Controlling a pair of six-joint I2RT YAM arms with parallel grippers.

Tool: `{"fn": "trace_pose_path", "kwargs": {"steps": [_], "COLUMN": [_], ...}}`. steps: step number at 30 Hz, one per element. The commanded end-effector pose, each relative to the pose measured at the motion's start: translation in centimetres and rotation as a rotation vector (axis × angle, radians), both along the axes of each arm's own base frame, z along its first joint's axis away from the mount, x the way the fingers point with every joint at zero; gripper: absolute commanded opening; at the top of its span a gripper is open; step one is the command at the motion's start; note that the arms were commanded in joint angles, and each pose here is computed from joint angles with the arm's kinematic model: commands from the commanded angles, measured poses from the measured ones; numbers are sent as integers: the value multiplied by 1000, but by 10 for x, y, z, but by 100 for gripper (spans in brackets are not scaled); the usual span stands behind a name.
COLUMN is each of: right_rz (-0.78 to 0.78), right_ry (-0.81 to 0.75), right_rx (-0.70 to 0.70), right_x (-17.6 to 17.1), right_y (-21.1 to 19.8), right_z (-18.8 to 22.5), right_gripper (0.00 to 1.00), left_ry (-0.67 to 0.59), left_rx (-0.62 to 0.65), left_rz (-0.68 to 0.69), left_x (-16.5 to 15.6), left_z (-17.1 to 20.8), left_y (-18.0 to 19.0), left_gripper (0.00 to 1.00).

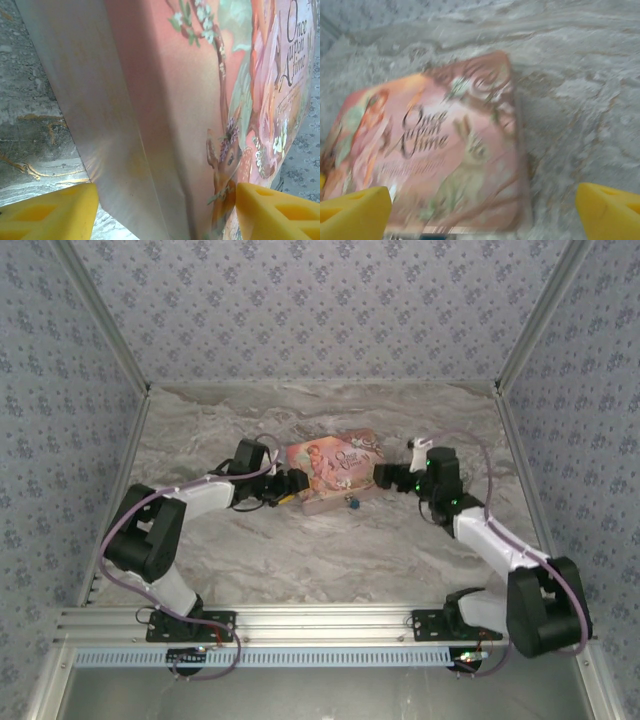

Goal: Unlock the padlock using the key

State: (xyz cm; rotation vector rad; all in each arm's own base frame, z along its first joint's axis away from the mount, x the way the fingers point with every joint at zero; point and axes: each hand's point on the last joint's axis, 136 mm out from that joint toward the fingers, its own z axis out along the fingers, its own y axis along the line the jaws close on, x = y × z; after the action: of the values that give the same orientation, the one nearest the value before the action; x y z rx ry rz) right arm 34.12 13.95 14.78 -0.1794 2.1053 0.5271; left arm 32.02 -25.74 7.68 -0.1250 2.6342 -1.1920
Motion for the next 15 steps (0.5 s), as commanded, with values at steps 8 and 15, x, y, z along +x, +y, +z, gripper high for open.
{"fn": "trace_pose_path", "kwargs": {"steps": [8,15], "right_rz": [35,54], "right_ry": [-75,-91], "right_rx": [-239,-350], "right_x": [-57,-58], "right_y": [30,50], "right_z": [-61,-83], "right_gripper": [91,86], "left_ry": [68,76], "left_rx": [69,63], "left_rz": [45,57], "left_x": [-10,-10], "left_z": [-20,-21], "left_y": [11,11], "left_gripper": [71,71]}}
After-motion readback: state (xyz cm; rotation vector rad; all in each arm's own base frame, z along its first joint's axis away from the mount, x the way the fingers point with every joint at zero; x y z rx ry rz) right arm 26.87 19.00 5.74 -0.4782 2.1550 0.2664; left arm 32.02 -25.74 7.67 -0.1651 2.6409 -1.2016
